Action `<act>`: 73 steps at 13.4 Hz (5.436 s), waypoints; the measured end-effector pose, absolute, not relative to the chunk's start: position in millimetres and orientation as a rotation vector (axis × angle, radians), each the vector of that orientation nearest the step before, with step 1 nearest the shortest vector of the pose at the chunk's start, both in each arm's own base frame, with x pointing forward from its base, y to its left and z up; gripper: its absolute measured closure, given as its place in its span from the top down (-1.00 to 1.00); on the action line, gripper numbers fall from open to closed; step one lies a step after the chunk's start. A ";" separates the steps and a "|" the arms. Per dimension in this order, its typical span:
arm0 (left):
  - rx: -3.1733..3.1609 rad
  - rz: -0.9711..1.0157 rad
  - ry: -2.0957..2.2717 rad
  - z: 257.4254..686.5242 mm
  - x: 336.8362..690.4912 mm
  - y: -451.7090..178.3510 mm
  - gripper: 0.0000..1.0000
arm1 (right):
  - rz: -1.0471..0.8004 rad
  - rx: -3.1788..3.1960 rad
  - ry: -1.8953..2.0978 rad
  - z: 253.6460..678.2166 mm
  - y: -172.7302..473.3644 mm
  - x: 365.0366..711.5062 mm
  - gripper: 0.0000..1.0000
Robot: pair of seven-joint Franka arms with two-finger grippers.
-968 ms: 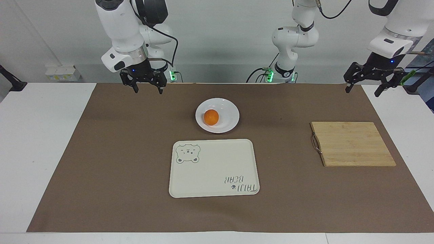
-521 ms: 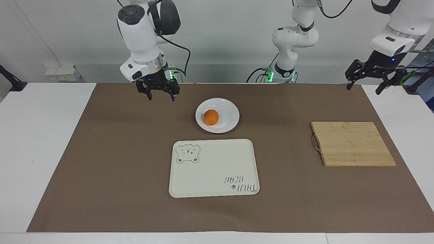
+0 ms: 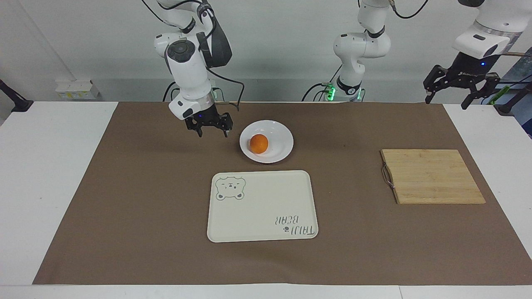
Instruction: Place orange and plate with both arms
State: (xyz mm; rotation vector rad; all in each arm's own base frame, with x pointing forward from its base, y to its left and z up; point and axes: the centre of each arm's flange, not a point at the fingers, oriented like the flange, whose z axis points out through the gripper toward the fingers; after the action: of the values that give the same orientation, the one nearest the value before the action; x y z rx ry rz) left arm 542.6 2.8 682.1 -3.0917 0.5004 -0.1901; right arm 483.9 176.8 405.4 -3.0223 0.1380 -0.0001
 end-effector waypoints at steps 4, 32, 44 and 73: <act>-3.092 -0.190 0.501 682.1 542.6 2.5 1.00 | 0.047 -2.903 0.105 369.3 190.3 462.4 1.00; -3.092 -0.190 0.501 682.1 542.6 2.5 1.00 | 0.246 -2.445 0.147 253.1 175.8 418.1 -0.22; -3.092 -0.190 0.501 682.1 542.6 2.5 1.00 | 0.271 -2.337 0.058 248.5 139.0 416.9 -0.81; -3.092 -0.190 0.501 682.1 542.6 2.5 1.00 | -0.015 -2.097 0.257 267.1 116.8 602.7 -0.82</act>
State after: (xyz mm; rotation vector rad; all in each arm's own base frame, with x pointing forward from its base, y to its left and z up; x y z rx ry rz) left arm 542.6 2.5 682.1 -3.0916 0.5012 -0.1896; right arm 602.7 116.8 267.1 -2.0973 0.2569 -0.0148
